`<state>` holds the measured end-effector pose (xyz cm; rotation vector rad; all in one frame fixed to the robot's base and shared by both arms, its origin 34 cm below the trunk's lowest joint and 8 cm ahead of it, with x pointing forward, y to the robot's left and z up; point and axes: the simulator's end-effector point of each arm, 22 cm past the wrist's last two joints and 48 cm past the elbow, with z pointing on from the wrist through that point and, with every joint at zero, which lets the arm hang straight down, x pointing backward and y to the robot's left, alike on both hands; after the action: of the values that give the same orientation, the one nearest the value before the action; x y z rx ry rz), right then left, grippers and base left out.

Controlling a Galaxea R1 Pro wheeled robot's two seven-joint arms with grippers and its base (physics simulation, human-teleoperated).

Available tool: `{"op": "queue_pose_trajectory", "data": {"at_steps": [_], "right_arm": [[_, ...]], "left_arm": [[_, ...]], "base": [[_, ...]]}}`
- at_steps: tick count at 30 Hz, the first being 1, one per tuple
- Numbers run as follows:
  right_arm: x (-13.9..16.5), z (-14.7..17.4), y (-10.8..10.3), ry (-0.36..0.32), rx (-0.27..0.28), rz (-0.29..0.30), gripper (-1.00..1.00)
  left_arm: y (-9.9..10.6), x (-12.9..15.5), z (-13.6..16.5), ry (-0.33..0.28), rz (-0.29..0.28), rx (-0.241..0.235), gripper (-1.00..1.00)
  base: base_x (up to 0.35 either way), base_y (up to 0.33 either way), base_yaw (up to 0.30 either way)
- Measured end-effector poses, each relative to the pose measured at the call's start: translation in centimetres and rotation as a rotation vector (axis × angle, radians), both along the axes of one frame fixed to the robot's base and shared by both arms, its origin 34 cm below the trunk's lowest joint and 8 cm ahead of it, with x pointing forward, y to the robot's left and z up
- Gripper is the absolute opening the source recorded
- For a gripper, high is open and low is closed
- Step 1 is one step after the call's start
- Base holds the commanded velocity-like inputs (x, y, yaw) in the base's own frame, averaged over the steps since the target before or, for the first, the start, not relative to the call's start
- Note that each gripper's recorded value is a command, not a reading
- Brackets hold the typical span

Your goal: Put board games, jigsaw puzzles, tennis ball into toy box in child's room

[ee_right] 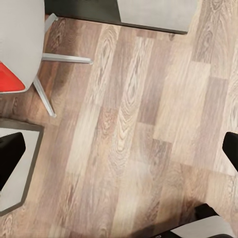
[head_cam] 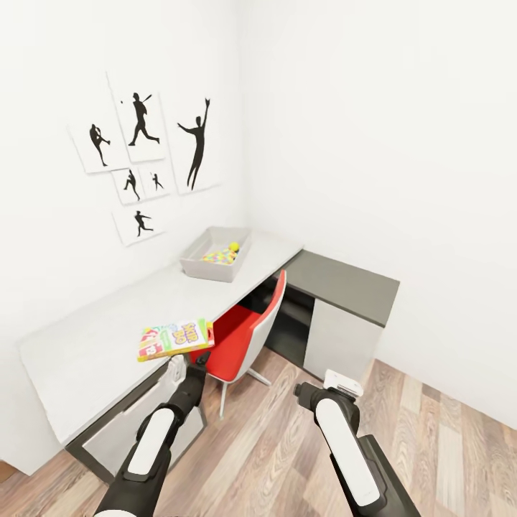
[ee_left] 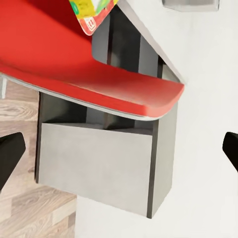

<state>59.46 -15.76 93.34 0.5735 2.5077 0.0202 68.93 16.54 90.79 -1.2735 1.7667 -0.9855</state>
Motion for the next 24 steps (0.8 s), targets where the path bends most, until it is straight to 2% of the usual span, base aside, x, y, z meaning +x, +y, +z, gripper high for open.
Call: {"op": "queue_pose_trajectory", "data": {"at_steps": [8,24], "right_arm": [[0.0,-0.01,-0.01,0.0,0.0,0.0,1.0],[-0.01,-0.06,0.03,0.001,0.002,0.001,1.0]], "left_arm": [[0.37,0.07,0.0,-0.002,0.017,0.005,1.0],[0.42,0.04,-0.13,0.0,0.02,0.006,1.0]], "base": [[0.007,0.0,0.2],[0.0,0.0,0.017]]}}
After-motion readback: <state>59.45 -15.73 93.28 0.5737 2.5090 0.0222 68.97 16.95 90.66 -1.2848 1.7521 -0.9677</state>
